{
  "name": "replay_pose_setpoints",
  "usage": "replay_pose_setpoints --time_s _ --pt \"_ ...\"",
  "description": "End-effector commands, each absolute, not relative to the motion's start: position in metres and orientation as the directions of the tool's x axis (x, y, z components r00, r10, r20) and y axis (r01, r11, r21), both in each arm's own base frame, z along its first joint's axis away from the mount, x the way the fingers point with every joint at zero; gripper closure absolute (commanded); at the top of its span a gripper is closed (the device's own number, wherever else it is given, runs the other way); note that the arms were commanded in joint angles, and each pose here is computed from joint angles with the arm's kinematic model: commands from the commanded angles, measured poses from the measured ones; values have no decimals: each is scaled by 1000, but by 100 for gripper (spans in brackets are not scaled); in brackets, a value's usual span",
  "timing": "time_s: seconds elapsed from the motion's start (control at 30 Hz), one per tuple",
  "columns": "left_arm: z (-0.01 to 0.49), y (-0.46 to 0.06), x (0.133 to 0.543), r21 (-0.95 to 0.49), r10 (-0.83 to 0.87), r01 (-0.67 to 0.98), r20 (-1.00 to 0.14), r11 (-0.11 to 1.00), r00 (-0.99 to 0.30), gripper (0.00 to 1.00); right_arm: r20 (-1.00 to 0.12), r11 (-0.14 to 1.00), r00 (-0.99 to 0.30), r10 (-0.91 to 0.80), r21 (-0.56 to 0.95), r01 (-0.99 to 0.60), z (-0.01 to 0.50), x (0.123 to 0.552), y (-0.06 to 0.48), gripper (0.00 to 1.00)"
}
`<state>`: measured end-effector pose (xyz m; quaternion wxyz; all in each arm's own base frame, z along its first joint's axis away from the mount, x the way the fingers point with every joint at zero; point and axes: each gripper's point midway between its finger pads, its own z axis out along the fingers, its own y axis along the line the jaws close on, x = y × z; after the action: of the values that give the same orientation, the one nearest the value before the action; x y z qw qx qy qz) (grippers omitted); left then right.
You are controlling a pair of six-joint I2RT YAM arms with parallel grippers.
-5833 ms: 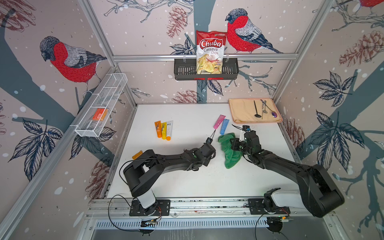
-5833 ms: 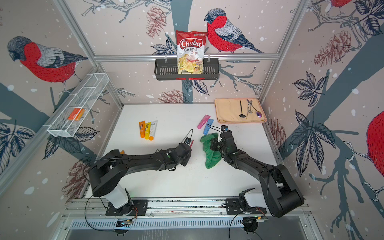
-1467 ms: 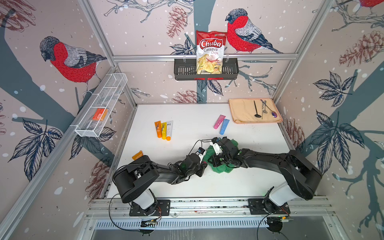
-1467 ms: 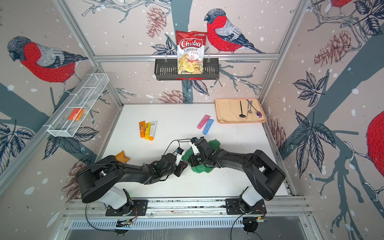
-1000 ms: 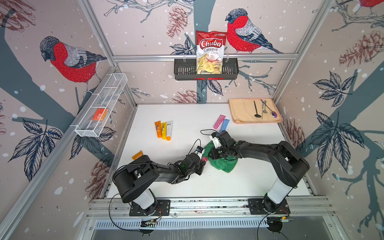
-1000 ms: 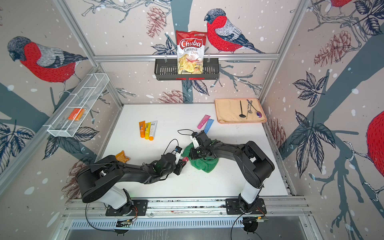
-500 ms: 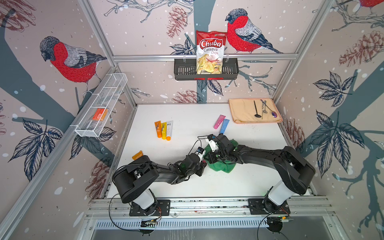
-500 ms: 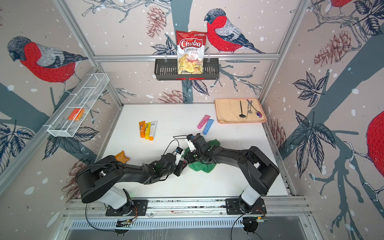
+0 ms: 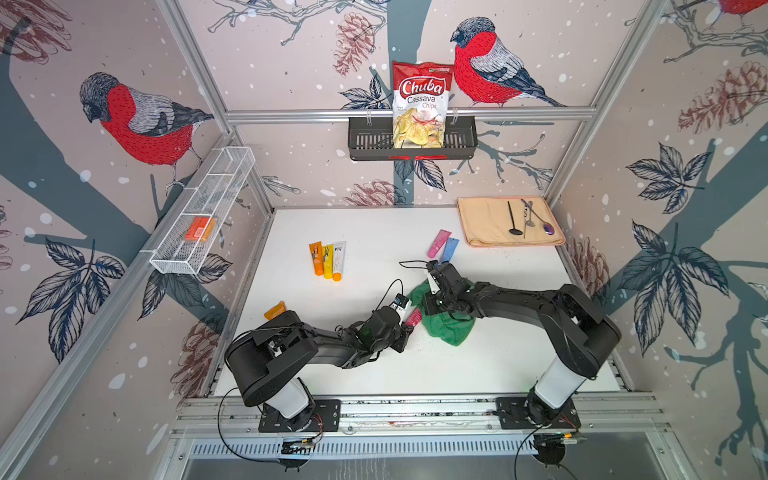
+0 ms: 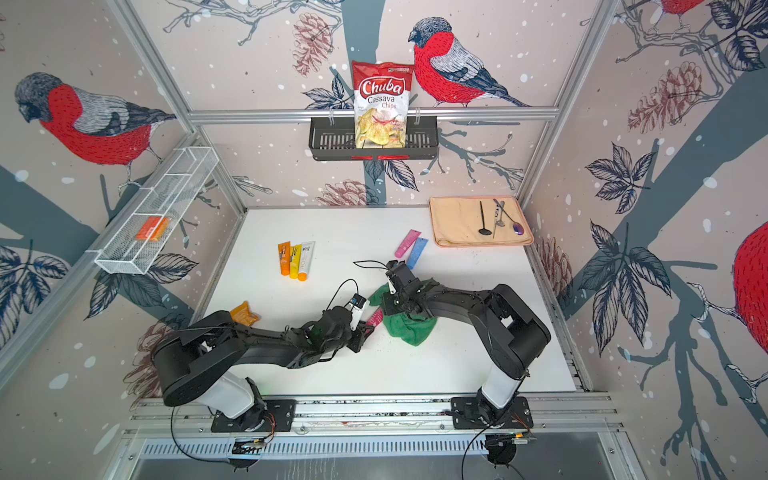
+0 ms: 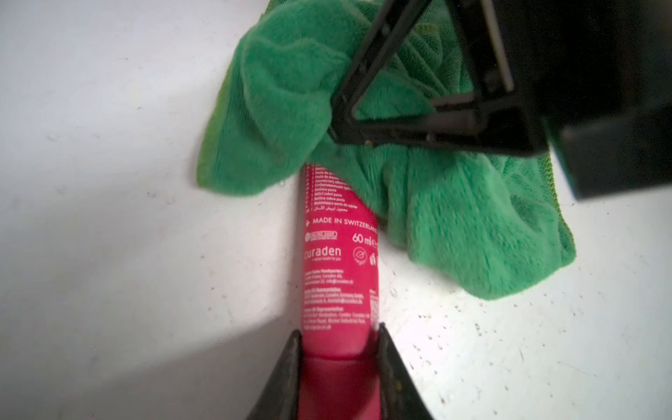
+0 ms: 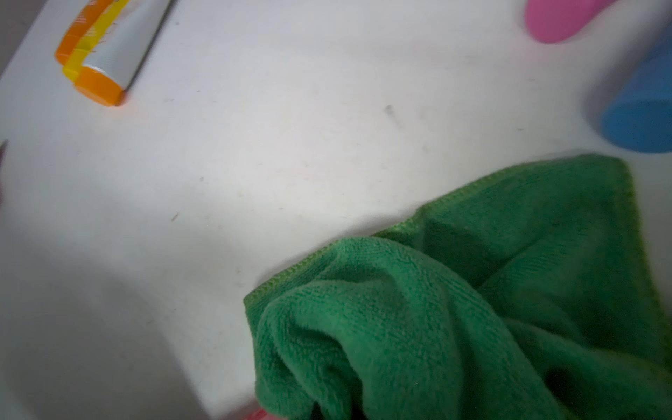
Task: Wipe the surface of the toothpaste tube
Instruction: Wipe the dirt from the toothpaste tube.
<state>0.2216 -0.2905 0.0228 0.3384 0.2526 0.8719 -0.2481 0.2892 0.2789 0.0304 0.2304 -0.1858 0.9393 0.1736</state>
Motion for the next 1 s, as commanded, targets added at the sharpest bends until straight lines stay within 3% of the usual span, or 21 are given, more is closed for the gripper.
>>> replay_pose_setpoints --time_s 0.0,0.17,0.37,0.5,0.8,0.97 --pt "15 -289 214 -252 320 627 -686 737 -653 89 -441 949 -853 -277 11 -314 15 294 225 100" --pt "16 -289 215 -250 320 625 -686 739 -653 89 -476 896 -823 -310 144 -420 36 279 264 100" --pt "16 -292 217 -248 323 627 -686 739 -652 89 -519 734 -773 -365 350 -582 67 234 326 100" --pt "17 -293 219 -243 325 628 -688 739 -649 89 -513 700 -770 -381 384 -602 66 221 333 100" --pt "18 -290 221 -236 318 619 -691 749 -649 91 -417 895 -844 -337 138 -425 10 260 261 100" --pt "15 -284 226 -231 301 593 -688 771 -660 92 -453 970 -861 -230 -38 -239 19 289 195 100"
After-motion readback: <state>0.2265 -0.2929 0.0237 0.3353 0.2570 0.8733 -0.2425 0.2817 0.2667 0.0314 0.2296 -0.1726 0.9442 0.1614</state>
